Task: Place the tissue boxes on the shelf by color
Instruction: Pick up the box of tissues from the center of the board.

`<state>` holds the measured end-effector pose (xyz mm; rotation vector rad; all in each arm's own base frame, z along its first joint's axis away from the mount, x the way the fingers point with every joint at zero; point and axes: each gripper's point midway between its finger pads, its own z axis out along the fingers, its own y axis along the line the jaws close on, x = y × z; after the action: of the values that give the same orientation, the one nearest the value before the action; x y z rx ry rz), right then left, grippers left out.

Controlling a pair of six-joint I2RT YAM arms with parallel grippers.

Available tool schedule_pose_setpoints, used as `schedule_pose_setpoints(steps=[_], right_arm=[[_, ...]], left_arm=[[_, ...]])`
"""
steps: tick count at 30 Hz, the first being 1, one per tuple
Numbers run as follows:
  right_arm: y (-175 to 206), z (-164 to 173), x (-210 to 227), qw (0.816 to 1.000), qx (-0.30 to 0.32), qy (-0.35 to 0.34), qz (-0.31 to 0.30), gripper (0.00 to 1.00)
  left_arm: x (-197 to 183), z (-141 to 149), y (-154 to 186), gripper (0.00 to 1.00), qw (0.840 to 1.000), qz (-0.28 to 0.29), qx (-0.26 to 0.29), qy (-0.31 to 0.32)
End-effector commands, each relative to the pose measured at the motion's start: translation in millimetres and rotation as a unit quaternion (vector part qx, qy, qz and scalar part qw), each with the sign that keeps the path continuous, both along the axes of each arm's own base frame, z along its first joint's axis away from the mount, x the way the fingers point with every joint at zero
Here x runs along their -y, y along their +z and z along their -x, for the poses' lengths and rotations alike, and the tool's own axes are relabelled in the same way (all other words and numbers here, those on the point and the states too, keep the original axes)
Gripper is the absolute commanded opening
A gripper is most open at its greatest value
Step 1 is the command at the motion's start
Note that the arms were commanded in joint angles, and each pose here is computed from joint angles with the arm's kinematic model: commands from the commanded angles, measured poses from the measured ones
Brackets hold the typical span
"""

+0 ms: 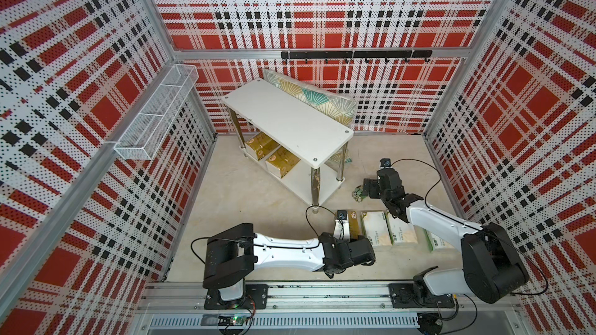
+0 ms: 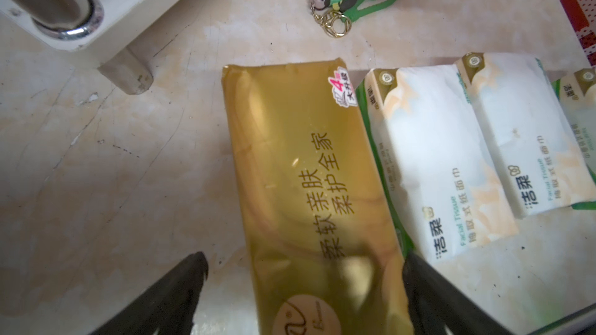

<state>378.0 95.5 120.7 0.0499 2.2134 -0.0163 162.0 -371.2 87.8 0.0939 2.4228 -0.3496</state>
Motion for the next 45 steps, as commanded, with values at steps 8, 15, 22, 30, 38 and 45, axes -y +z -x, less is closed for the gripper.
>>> schedule_pose_setpoints(steps=[8, 15, 22, 30, 38, 45], right_arm=[[-3, 3, 4, 1.0, 0.004, -0.008, -0.004, 1.0], [0, 6, 6, 1.0, 0.009, -0.007, -0.004, 1.0], [5, 8, 7, 1.0, 0.018, -0.006, -0.008, 1.0], [2, 7, 4, 1.0, 0.014, -0.003, -0.015, 1.0], [3, 6, 2, 1.0, 0.013, -0.003, -0.023, 1.0], [3, 9, 4, 1.0, 0.014, -0.007, -0.024, 1.0]], left_arm=[[22, 8, 0, 0.99, 1.0, 0.008, -0.011, 0.001], [29, 16, -15, 0.99, 1.0, -0.01, -0.022, -0.006], [19, 19, -31, 0.99, 0.999, -0.044, -0.024, -0.001], [-7, 24, -45, 0.99, 0.997, -0.073, -0.028, 0.009], [-20, 23, -29, 0.99, 0.998, -0.047, -0.002, -0.04], [-27, 13, -27, 0.99, 0.995, -0.05, 0.007, -0.09]])
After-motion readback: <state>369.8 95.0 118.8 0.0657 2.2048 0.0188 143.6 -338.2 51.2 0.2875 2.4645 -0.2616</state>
